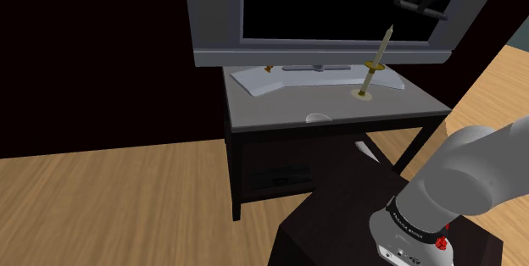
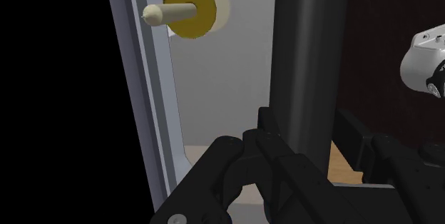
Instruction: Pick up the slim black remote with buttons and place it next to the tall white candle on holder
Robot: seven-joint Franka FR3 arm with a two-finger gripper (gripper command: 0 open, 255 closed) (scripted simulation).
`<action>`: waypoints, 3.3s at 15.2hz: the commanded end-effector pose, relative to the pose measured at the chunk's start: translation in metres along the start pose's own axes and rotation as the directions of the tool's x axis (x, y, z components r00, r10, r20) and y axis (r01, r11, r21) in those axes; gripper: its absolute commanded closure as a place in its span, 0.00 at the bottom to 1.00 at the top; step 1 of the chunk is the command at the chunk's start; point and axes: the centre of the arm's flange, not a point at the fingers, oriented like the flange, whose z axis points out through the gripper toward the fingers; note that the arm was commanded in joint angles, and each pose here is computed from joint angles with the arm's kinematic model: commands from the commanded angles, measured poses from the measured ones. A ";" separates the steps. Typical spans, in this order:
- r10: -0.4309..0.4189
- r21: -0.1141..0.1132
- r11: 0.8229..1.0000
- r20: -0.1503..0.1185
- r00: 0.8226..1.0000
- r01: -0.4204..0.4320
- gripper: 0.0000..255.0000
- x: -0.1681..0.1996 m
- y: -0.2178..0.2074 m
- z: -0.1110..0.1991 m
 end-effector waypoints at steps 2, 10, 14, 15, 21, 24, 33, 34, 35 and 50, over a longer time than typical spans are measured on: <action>-0.002 0.000 1.000 0.000 1.000 0.002 1.00 -0.039 -0.002 0.001; -0.002 0.000 1.000 0.000 1.000 0.002 1.00 -0.074 -0.005 0.026; -0.002 0.000 1.000 0.000 1.000 0.002 1.00 -0.075 -0.007 0.047; -0.002 0.000 1.000 0.000 1.000 0.002 1.00 -0.075 -0.007 0.053; -0.002 0.000 1.000 0.000 1.000 0.002 1.00 -0.075 -0.010 0.084; -0.002 0.000 1.000 0.000 1.000 0.002 1.00 -0.075 -0.011 0.100; -0.002 0.000 1.000 0.000 1.000 0.002 1.00 -0.076 -0.015 0.147; -0.002 0.000 1.000 0.000 1.000 0.002 1.00 -0.076 -0.015 0.153; -0.002 0.000 1.000 0.000 1.000 0.002 1.00 -0.076 -0.016 0.158; -0.002 0.000 1.000 0.000 1.000 0.002 1.00 -0.076 -0.022 0.237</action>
